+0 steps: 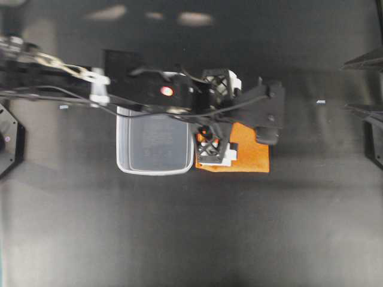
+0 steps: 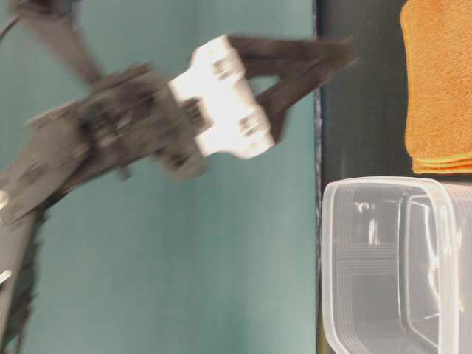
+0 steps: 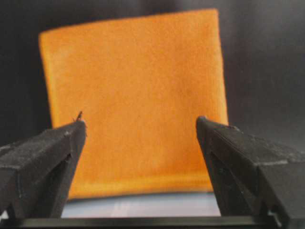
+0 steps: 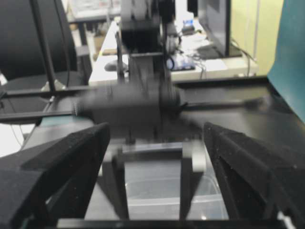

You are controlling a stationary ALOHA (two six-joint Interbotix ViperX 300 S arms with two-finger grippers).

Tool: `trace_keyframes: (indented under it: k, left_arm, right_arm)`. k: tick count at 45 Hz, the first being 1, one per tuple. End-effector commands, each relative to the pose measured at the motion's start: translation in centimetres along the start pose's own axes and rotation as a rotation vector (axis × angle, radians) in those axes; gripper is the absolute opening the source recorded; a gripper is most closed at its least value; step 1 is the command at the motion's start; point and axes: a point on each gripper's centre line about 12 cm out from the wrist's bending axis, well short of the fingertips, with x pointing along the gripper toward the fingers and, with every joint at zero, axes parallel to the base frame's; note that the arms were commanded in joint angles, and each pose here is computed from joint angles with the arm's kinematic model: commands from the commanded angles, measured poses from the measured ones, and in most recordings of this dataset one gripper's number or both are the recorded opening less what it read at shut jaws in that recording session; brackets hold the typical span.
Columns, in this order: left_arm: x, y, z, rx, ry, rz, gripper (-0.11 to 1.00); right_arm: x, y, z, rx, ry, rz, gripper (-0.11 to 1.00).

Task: Place the orange towel into the container with the left arm.
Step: 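Reach the open left gripper over the orange towel and lower it, then close the left gripper on the towel's center and pinch it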

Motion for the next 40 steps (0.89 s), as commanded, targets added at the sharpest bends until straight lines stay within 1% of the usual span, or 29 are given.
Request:
trace_keyframes:
  k: [1, 4, 12, 17, 22, 29, 31, 34, 35, 40]
  left_arm:
    - [1.5, 0.5, 0.4, -0.007, 0.004, 0.006, 0.9]
    - [3.4, 0.8, -0.3, -0.016, 0.037, 0.006, 0.9]
    - [6.8, 1.2, -2.0, -0.022, 0.106, 0.003, 0.9]
    - [8.2, 1.2, -2.8, -0.019, 0.134, 0.001, 0.9]
    - [9.3, 0.7, -3.5, -0.01, 0.159, -0.006, 0.89]
    - [9.7, 0.2, -3.7, 0.003, 0.167, -0.011, 0.87]
    - [9.8, 0.1, -3.8, 0.005, 0.169, -0.012, 0.85]
    - [9.6, -0.1, -3.6, 0.013, 0.168, -0.014, 0.77]
    - [9.6, -0.2, -3.6, 0.016, 0.168, -0.015, 0.72]
    - [8.4, -0.5, -2.6, 0.026, 0.137, -0.015, 0.42]
  right_arm:
    - [0.0, 0.0, 0.3, 0.0, -0.014, -0.003, 0.77]
    - [-0.1, 0.0, 0.4, 0.0, -0.019, -0.003, 0.77]
    - [-0.4, 0.0, 0.6, 0.0, -0.035, -0.002, 0.77]
    - [-0.6, 0.0, 0.8, 0.0, -0.045, -0.002, 0.77]
    - [-0.7, 0.0, 0.9, 0.0, -0.052, -0.001, 0.77]
    - [-0.7, 0.0, 0.9, 0.0, -0.052, -0.001, 0.77]
    - [-0.7, 0.0, 0.9, 0.0, -0.051, -0.001, 0.76]
    - [-0.7, 0.0, 0.9, 0.0, -0.051, -0.001, 0.77]
    - [-0.7, 0.0, 0.9, 0.0, -0.051, -0.001, 0.77]
    - [-0.7, 0.0, 0.9, 0.0, -0.051, -0.001, 0.76]
